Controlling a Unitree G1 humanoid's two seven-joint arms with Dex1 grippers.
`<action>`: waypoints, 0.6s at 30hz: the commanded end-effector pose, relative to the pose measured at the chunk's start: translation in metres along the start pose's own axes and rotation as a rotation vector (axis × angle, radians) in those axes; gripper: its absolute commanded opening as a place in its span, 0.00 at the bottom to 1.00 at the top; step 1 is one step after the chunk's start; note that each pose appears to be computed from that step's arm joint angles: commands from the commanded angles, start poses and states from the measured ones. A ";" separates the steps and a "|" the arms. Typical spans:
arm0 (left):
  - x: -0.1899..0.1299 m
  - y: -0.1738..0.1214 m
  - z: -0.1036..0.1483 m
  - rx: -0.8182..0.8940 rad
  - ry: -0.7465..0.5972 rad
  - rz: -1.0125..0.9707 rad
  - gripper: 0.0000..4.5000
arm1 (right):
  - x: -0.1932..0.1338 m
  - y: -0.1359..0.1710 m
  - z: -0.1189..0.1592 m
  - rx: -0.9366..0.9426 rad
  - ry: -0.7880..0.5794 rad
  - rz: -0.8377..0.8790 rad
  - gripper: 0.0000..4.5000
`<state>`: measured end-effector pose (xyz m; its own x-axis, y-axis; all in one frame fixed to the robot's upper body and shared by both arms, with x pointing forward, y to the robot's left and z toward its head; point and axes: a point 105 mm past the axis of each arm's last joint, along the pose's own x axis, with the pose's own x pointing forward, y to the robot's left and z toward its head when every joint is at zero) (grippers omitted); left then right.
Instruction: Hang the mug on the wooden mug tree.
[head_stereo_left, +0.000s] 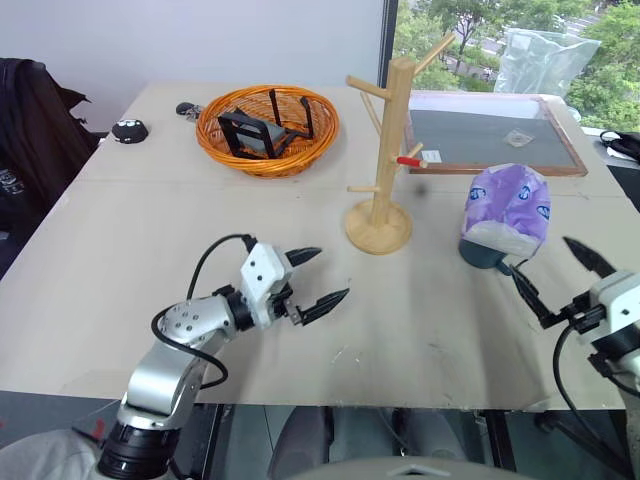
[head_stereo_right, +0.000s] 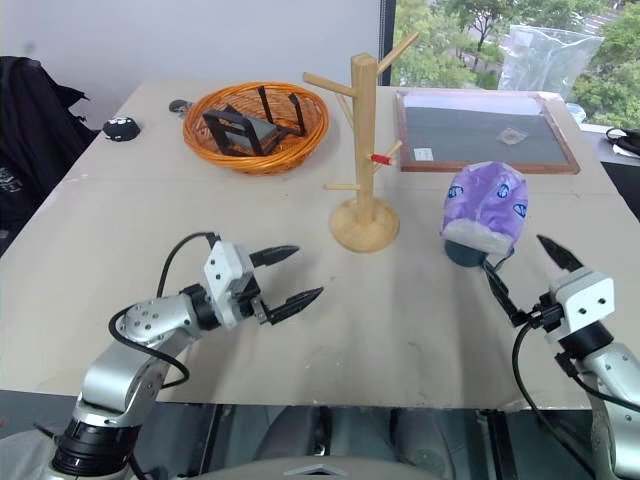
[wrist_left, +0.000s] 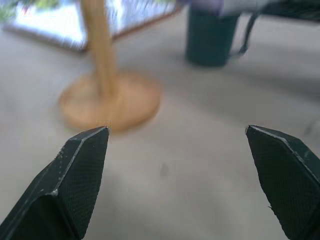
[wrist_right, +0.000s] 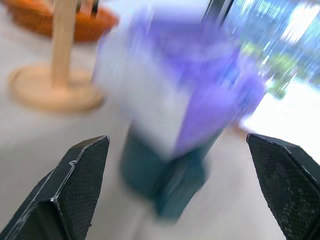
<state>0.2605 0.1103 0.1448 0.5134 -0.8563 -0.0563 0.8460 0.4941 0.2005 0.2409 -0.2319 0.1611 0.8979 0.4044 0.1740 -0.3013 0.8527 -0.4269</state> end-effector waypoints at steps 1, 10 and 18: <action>0.008 -0.007 0.026 0.035 -0.054 -0.076 1.00 | 0.014 0.005 0.030 -0.080 -0.081 0.062 0.99; 0.012 -0.015 0.041 0.069 -0.049 -0.120 1.00 | 0.049 0.012 0.017 -0.210 0.018 0.178 0.99; 0.009 -0.019 0.041 0.062 -0.033 -0.097 1.00 | 0.049 0.013 0.006 -0.285 0.071 0.251 0.58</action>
<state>0.2504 0.0915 0.1687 0.4377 -0.8958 -0.0776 0.8839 0.4129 0.2196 0.2803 -0.2029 0.1600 0.8442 0.5346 -0.0395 -0.4322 0.6352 -0.6400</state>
